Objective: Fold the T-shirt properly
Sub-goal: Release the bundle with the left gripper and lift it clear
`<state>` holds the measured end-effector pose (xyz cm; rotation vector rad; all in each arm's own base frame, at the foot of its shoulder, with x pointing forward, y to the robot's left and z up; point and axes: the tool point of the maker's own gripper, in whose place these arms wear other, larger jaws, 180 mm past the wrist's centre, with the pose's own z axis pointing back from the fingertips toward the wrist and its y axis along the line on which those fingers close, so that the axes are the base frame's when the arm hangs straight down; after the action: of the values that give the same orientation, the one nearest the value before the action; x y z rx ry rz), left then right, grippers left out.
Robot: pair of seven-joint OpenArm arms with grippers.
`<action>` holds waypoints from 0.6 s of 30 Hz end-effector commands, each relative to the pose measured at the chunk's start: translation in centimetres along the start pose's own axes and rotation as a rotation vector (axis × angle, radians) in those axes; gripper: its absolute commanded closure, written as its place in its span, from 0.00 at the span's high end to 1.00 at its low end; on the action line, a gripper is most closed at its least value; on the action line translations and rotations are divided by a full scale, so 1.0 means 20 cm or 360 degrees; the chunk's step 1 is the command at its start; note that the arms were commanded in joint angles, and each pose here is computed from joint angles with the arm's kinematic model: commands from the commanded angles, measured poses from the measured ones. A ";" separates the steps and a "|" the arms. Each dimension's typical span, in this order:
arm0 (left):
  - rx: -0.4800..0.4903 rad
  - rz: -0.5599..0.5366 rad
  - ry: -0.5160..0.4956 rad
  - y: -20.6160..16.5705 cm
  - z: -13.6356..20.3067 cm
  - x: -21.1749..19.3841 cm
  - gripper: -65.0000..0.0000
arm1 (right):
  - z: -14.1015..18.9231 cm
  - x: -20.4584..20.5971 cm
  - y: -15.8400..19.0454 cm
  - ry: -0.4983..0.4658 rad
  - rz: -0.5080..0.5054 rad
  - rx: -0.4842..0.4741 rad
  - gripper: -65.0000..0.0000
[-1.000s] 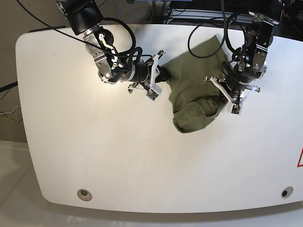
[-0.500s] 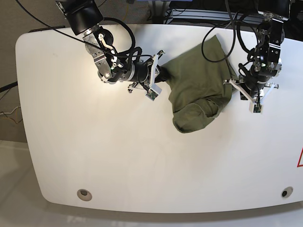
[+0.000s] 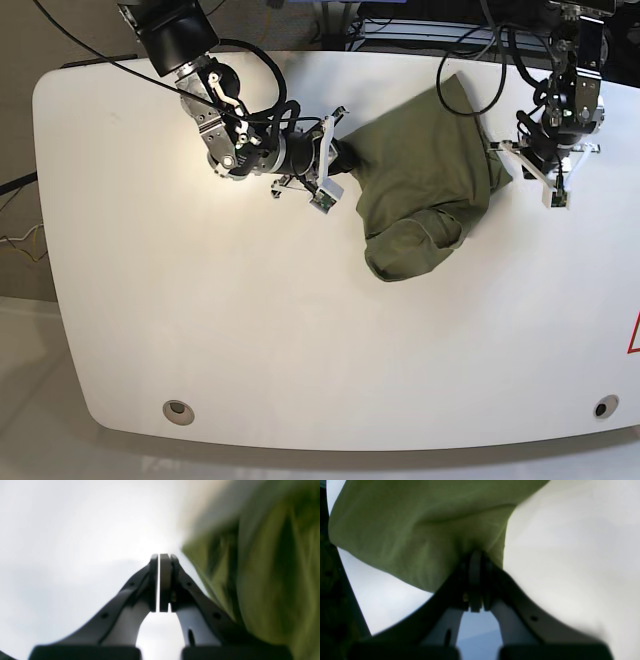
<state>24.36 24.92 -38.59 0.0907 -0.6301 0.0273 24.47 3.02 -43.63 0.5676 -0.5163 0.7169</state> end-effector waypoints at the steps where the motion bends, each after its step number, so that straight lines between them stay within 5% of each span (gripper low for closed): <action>1: -0.0047 0.0016 -0.0154 -0.07 0.05 0.13 0.00 | 0.03 -0.14 -0.08 0.0254 0.0087 -0.0137 0.00; 18: -0.0221 0.0083 -0.0080 -0.26 0.09 0.29 0.00 | 0.16 0.33 -0.08 0.0027 0.0263 -0.0225 0.01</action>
<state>27.47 19.37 -35.33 -0.0588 -0.6371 0.0331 27.81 2.23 -39.43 0.3803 -0.5392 0.8244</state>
